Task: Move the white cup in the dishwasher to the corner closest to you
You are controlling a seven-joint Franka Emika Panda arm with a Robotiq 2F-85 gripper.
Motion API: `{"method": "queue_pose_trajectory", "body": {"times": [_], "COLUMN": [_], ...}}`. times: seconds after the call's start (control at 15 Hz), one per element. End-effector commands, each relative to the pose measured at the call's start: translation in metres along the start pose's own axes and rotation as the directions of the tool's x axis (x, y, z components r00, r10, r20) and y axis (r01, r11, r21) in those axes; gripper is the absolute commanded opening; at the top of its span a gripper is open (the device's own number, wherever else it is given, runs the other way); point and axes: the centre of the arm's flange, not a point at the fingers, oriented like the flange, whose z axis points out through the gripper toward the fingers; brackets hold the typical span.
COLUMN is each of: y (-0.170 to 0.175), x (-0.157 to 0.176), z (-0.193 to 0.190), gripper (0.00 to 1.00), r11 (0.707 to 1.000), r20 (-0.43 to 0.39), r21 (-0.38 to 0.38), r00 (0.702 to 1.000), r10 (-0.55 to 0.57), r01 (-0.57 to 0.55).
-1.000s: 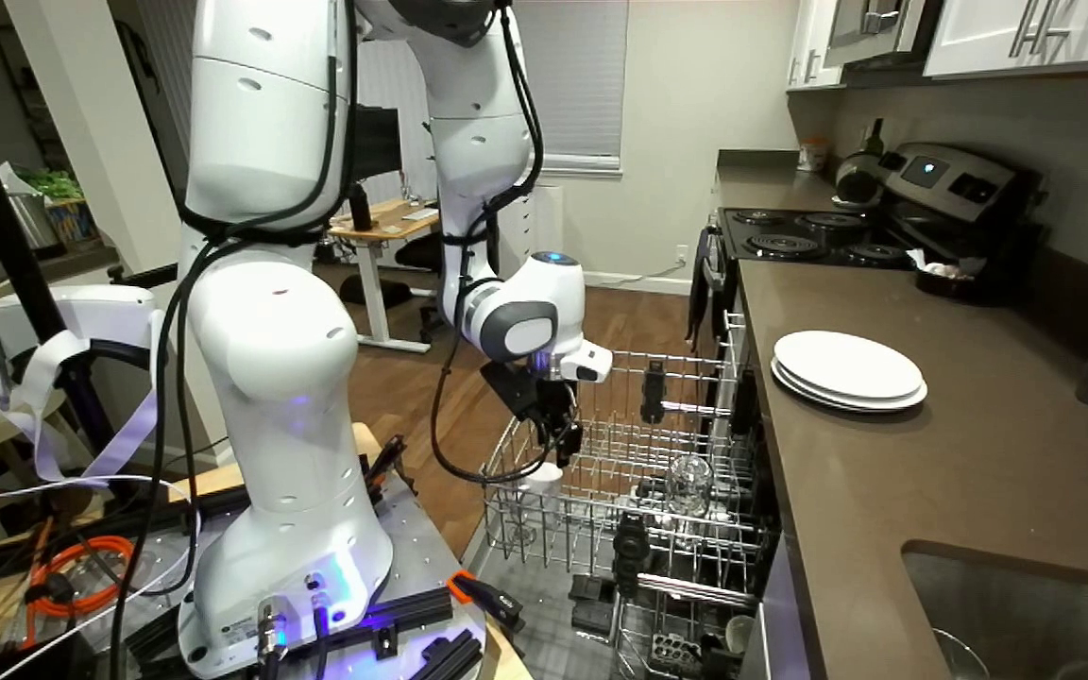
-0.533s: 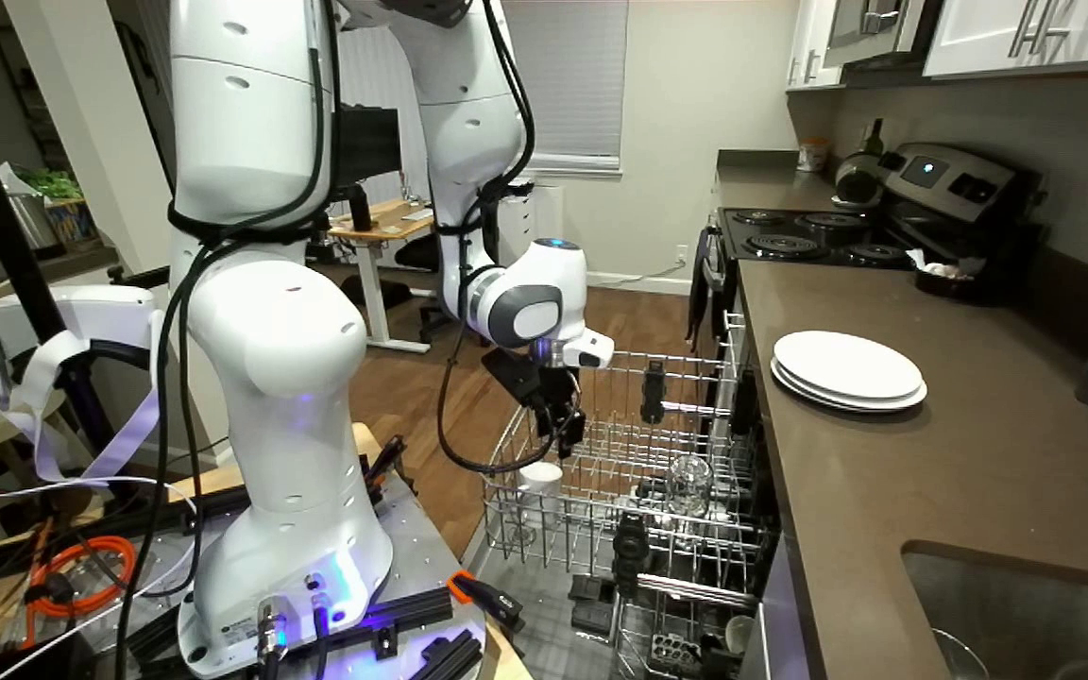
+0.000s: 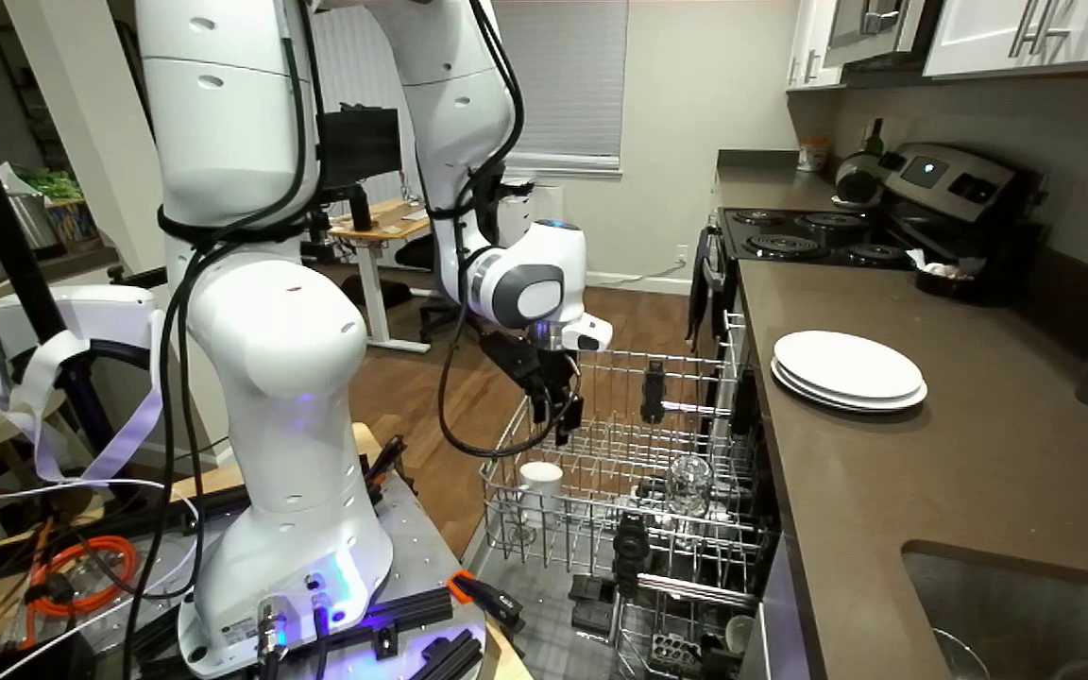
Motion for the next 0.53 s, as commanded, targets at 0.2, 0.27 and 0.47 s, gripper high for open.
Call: {"method": "queue_pose_trajectory", "body": {"times": [0.2,0.27,0.47], "y": [-0.006,-0.006,-0.006], "x": [-0.003,-0.003,-0.003], "z": [-0.008,-0.009,-0.01], "gripper": [0.94,0.95,0.95], "r11": [1.0,1.0,1.0], "r20": [-0.006,-0.007,-0.008], "r21": [0.001,0.002,0.002], "r00": [1.0,1.0,1.0], "r10": [-0.002,-0.003,-0.003], "r01": [0.002,0.003,0.003]}}
